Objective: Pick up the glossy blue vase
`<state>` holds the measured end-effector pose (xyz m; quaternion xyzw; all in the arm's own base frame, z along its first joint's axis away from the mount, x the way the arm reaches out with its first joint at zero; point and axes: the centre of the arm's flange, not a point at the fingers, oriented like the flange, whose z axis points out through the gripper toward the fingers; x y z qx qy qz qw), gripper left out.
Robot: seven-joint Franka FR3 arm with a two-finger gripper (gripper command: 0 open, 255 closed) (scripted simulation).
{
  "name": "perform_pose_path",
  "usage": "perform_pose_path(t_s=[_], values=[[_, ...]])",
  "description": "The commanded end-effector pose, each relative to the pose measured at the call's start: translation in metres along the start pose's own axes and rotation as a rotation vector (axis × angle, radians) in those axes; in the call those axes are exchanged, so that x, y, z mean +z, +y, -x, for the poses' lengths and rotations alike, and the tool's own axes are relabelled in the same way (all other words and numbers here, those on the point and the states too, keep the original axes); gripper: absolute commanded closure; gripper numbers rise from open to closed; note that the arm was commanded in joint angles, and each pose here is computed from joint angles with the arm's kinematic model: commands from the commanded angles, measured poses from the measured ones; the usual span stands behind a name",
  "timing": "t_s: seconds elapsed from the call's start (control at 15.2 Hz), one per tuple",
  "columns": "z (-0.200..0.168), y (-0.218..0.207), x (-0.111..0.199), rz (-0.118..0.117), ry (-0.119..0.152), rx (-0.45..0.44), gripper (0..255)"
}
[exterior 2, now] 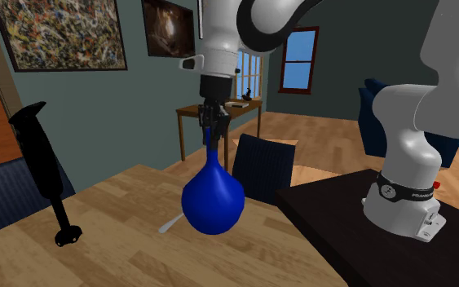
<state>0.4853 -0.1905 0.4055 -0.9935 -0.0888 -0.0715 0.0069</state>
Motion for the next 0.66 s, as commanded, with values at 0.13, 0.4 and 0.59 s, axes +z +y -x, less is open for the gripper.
perform_pose_path(t_s=[0.13, 0.4, 0.59], values=[[-0.002, 0.0, -0.021, 0.001, 0.001, 0.0, 255], [-0.005, 0.0, -0.042, 0.001, 0.001, 0.0, 255], [-0.006, 0.0, -0.048, 0.001, 0.001, 0.0, 255]])
